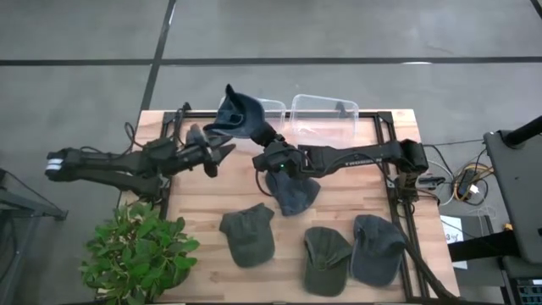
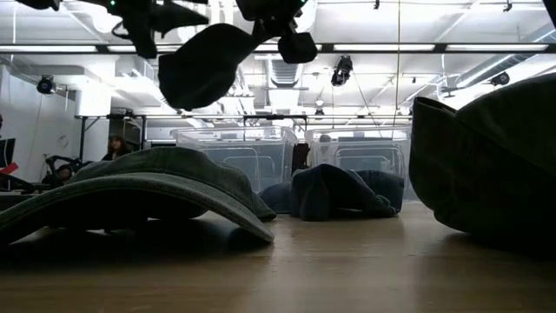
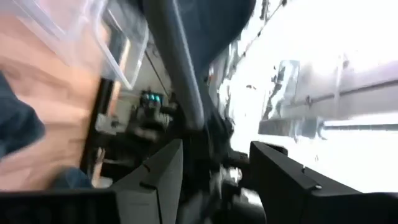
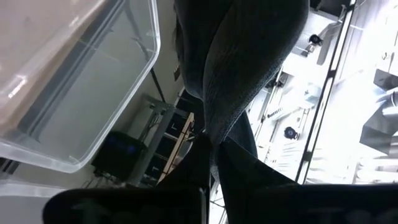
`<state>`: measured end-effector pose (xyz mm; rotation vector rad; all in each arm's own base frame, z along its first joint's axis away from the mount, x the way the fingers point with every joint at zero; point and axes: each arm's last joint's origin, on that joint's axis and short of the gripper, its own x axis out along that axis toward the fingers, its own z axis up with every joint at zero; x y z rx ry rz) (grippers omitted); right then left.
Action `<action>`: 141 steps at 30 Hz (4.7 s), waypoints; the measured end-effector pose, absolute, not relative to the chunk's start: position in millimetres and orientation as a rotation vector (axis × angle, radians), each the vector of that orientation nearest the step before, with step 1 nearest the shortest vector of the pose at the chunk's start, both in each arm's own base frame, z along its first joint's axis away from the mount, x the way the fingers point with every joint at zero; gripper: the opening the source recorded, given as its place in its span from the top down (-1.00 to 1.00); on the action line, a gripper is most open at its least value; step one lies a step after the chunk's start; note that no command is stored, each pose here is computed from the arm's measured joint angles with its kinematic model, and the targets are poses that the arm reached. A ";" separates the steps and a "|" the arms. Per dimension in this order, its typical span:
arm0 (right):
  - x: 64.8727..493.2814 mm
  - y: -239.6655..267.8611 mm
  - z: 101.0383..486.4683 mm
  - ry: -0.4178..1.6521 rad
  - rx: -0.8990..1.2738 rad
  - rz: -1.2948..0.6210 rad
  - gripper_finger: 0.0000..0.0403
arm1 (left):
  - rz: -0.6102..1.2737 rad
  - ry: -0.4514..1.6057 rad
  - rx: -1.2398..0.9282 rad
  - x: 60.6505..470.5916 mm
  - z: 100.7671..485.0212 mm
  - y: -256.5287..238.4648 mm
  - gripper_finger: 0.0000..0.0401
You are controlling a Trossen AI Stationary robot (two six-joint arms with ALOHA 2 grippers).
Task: Pick & Place hat
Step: Put the top left blue cap into the left transparent bin
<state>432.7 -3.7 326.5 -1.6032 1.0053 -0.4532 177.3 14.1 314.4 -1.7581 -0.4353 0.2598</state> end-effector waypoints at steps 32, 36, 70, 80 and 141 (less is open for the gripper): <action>420.1 34.8 351.9 0.781 -1.334 -0.622 0.65 | 0.282 -0.500 -1.654 166.7 320.1 17.0 0.97; 412.0 34.7 366.3 0.714 -1.231 -0.681 0.59 | 0.270 -0.572 -1.654 156.0 327.4 18.5 0.97; 404.9 -23.9 403.7 -0.059 0.496 -0.376 0.28 | 0.327 -0.544 -1.257 148.8 334.1 20.5 0.97; 413.5 -26.6 394.6 -0.069 0.414 -0.481 0.01 | 0.298 -0.548 -1.277 147.1 336.4 19.8 0.97; 352.8 -137.7 396.1 0.151 0.807 -0.546 0.96 | 0.199 -0.378 -1.072 133.5 334.1 14.5 0.23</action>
